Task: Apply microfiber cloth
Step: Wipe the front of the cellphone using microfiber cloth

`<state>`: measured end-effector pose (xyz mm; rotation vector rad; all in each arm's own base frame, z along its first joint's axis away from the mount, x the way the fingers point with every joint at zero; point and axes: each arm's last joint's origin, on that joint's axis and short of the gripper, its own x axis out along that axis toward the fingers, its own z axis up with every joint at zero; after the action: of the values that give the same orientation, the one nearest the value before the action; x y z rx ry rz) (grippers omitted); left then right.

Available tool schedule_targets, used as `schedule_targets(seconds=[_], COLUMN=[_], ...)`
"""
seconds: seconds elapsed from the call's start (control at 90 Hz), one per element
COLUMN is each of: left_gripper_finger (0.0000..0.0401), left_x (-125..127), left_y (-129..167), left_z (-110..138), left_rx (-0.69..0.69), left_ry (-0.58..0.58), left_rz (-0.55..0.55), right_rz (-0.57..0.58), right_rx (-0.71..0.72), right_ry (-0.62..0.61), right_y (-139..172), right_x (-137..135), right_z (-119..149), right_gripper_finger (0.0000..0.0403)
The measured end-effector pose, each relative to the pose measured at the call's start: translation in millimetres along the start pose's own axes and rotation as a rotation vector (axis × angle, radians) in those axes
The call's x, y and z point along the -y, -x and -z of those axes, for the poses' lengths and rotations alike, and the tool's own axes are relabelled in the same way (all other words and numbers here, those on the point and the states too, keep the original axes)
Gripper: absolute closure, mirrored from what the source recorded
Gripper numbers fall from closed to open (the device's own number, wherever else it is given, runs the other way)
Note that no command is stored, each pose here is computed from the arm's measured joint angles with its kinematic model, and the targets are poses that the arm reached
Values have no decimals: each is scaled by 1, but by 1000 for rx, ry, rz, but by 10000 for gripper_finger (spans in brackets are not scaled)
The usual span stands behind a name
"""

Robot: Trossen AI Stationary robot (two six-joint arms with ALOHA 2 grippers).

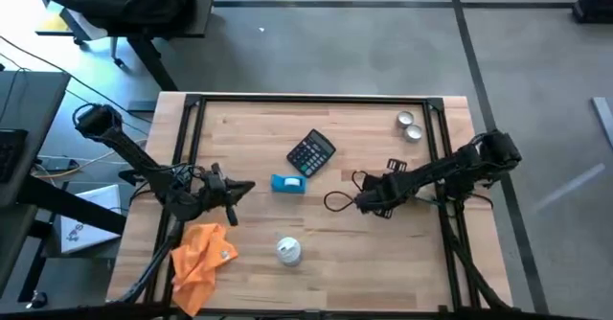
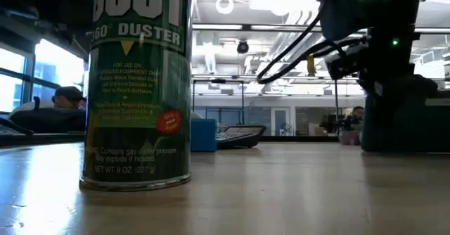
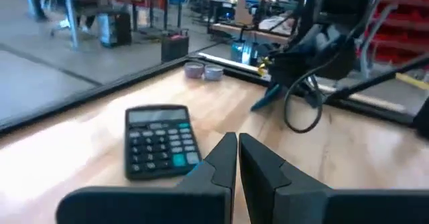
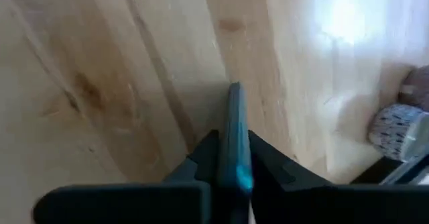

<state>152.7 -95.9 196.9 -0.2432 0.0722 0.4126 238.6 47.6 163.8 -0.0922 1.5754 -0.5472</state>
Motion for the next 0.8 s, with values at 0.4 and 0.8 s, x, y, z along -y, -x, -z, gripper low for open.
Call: schedule_targets(seconds=[0.4, 0.8], left_gripper_finger=[401, 313], left_x=[5, 10], left_y=[-7, -9], left_z=[15, 13], left_rx=[-70, -23], left_ry=[-28, -36], left_rz=[52, 46], right_rz=[4, 16], right_rx=[-2, 109], right_ry=[16, 49], right_y=[-1, 52], right_x=[2, 2], right_z=[-1, -19], right_gripper_finger=[222, 202])
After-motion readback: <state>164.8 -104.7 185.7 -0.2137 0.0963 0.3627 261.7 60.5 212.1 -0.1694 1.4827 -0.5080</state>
